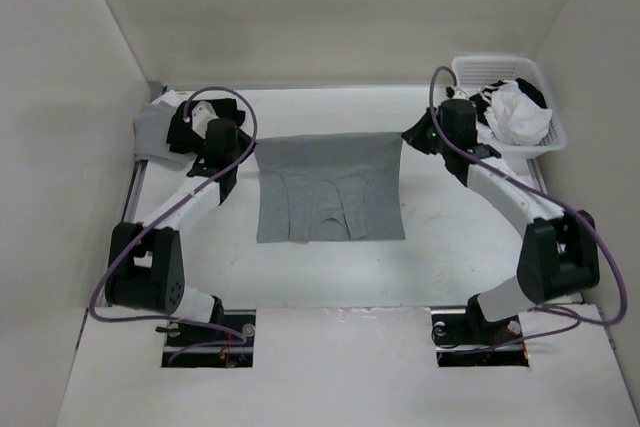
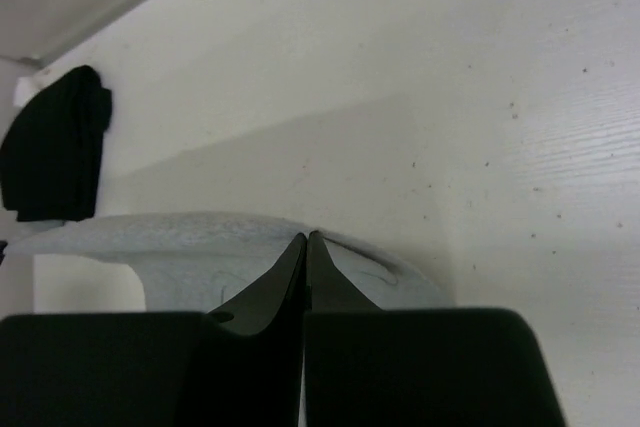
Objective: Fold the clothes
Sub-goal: Fold the tank top
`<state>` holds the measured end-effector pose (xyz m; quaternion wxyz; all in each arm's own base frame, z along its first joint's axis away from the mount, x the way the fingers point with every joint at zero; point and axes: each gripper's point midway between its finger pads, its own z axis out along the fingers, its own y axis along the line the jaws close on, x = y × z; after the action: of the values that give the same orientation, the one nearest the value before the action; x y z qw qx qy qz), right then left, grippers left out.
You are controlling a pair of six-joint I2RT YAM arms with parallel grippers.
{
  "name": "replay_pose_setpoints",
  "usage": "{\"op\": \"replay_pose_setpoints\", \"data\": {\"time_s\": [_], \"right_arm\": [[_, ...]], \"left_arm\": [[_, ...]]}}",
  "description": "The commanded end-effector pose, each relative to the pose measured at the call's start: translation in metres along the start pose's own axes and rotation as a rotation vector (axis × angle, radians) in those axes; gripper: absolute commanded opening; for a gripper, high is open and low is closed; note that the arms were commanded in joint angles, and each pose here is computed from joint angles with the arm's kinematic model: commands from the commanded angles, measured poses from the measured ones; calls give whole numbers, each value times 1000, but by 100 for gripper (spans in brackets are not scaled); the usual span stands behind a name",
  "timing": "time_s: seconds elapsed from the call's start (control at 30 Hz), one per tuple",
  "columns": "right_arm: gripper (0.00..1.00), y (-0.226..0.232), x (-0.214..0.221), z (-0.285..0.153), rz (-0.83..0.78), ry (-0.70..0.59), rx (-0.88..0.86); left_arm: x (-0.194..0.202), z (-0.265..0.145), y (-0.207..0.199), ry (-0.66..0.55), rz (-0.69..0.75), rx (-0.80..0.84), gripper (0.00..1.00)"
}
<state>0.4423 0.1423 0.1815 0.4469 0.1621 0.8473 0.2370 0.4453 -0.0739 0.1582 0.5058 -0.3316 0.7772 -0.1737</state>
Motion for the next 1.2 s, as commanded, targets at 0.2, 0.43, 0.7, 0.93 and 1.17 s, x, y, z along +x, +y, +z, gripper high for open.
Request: {"op": "replay_pose_setpoints", "data": {"time_s": [0.2, 0.43, 0.7, 0.93, 1.17], "right_arm": [[1, -28, 51, -65, 40, -51, -39], [1, -55, 107, -91, 65, 7, -17], [0, -77, 164, -112, 132, 92, 32], [0, -89, 200, -116, 238, 156, 86], [1, -104, 211, -118, 271, 151, 143]], "left_arm": [[27, -73, 31, -32, -22, 102, 0], [60, -102, 69, 17, 5, 88, 0], [88, -121, 98, 67, 28, 71, 0], [114, -128, 122, 110, 18, 44, 2], [117, -131, 131, 119, 24, 28, 7]]}}
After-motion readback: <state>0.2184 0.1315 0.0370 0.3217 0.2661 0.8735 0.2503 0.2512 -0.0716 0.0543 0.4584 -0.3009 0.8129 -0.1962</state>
